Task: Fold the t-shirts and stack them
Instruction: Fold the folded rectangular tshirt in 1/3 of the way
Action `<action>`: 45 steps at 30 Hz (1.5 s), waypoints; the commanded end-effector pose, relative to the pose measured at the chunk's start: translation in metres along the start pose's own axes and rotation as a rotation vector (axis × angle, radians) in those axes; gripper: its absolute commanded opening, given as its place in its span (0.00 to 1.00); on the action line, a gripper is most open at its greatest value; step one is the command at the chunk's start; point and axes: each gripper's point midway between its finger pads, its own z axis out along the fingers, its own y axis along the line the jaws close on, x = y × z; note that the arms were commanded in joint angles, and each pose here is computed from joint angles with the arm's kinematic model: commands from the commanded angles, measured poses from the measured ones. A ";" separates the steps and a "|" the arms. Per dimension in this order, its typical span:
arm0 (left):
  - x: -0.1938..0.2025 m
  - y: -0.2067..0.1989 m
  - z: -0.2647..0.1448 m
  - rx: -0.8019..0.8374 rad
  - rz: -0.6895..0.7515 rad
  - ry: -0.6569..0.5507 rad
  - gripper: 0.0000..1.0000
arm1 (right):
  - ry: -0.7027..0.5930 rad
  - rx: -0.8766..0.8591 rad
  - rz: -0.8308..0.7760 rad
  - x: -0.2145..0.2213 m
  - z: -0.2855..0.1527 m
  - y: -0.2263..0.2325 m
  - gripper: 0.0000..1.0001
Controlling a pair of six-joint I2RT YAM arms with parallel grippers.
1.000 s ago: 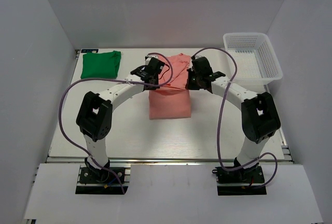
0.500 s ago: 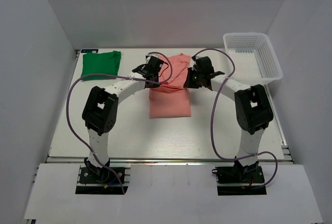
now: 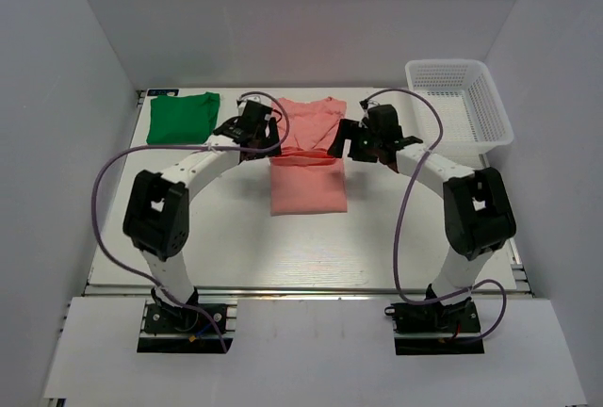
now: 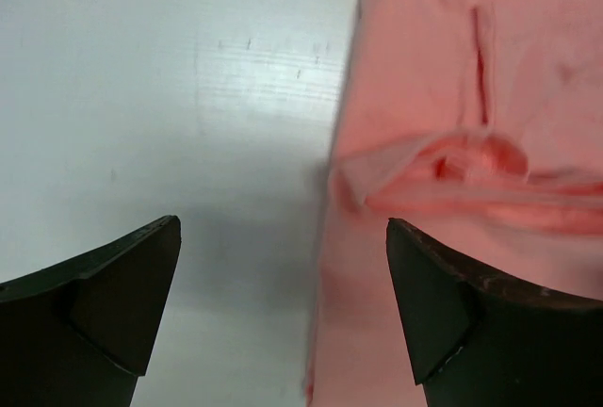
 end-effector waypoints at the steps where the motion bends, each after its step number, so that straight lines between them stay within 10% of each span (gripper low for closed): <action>1: 0.006 -0.003 -0.042 0.098 -0.048 -0.026 1.00 | -0.042 -0.175 -0.094 -0.003 -0.025 0.042 0.90; 17: 0.158 0.040 -0.090 0.222 -0.101 0.213 1.00 | 0.096 -0.579 -0.292 0.034 0.033 0.141 0.90; 33: 0.168 0.046 -0.093 0.216 -0.063 0.243 1.00 | 0.024 -0.481 -0.133 0.000 0.135 0.096 0.90; 45: 0.146 0.024 -0.097 0.338 -0.035 0.159 1.00 | -0.179 -0.359 -0.335 -0.098 0.079 0.112 0.90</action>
